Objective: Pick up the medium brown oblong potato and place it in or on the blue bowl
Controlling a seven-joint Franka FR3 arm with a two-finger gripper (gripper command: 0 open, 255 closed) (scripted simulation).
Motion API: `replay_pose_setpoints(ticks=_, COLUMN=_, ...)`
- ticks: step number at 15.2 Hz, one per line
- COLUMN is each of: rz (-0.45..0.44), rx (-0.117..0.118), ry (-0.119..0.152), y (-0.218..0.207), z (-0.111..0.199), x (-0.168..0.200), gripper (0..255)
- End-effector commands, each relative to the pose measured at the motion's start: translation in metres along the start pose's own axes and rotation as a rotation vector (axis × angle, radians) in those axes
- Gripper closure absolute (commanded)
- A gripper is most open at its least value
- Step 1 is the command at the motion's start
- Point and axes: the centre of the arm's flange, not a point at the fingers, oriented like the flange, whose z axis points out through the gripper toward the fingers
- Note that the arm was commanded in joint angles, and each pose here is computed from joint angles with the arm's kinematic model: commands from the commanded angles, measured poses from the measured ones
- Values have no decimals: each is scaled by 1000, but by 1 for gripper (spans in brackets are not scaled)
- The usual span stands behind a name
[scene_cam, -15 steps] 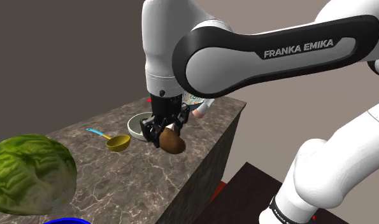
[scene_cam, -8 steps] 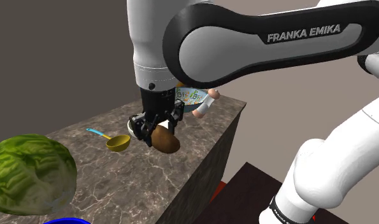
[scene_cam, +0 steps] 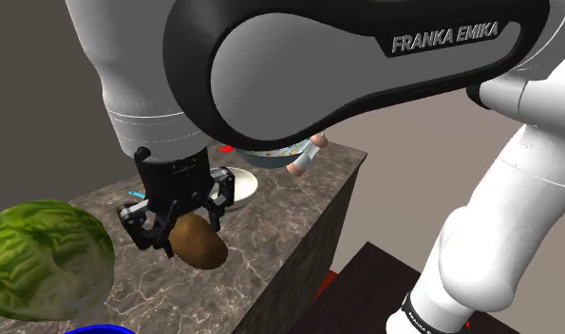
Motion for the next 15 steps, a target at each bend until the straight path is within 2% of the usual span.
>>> replay_pose_setpoints(ticks=1, rz=3, rx=1, ry=0, y=-23, z=-5, x=-6, gripper=255)
replay_pose_setpoints(ticks=12, rz=3, rx=1, ry=0, y=-162, z=-29, x=-43, gripper=255)
replay_pose_setpoints(ticks=13, rz=3, rx=1, ry=0, y=-185, z=-33, x=-49, gripper=255)
replay_pose_setpoints(ticks=15, rz=3, rx=1, ry=0, y=-187, z=-22, x=-50, gripper=255)
